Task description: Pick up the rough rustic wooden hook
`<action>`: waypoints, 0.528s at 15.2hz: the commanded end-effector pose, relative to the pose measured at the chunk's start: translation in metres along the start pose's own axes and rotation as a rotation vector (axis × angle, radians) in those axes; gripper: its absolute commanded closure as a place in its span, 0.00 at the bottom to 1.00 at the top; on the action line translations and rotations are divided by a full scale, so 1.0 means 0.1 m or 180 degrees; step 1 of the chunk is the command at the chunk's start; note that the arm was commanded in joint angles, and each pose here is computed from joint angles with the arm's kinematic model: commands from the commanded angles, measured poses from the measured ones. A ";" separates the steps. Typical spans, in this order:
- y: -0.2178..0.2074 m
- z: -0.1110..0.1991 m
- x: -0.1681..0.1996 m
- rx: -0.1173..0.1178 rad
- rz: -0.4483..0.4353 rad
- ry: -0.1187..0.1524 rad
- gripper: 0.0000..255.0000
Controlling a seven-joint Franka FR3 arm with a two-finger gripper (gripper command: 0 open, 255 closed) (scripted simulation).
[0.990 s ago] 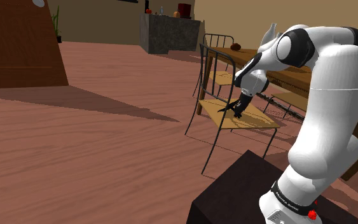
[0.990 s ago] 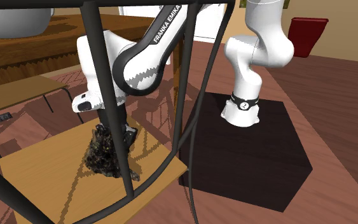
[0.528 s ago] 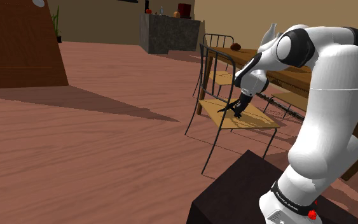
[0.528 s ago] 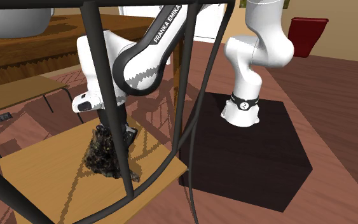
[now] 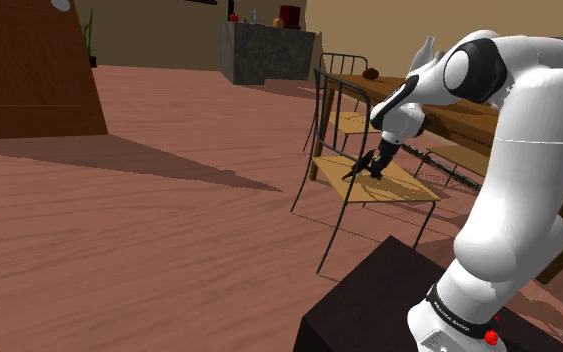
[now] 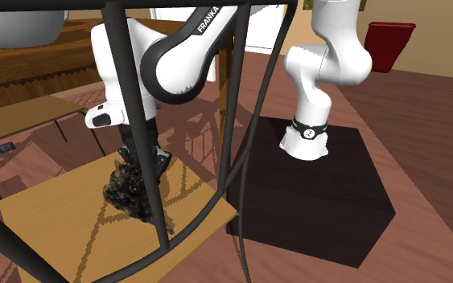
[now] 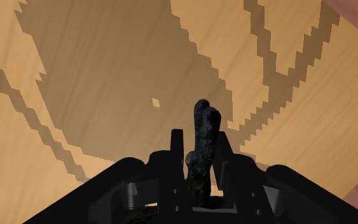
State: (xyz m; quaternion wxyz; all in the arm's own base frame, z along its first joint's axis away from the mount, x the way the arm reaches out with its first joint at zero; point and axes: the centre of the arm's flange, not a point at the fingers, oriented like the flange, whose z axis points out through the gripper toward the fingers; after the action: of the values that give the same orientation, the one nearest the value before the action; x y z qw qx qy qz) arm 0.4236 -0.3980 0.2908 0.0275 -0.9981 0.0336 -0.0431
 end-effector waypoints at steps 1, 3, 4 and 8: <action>0.00 -0.11 0.00 0.0001 0.0000 -0.0001 1.00; -0.01 -0.21 0.01 0.0001 0.0000 -0.0001 1.00; -0.01 -0.26 0.02 0.0001 0.0000 -0.0001 1.00; -0.03 -0.47 0.04 0.0001 0.0000 -0.0001 1.00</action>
State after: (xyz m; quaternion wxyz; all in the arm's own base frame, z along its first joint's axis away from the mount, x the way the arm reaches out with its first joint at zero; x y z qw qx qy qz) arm 0.4220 -0.3977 0.3323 0.0277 -0.9981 0.0336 -0.0430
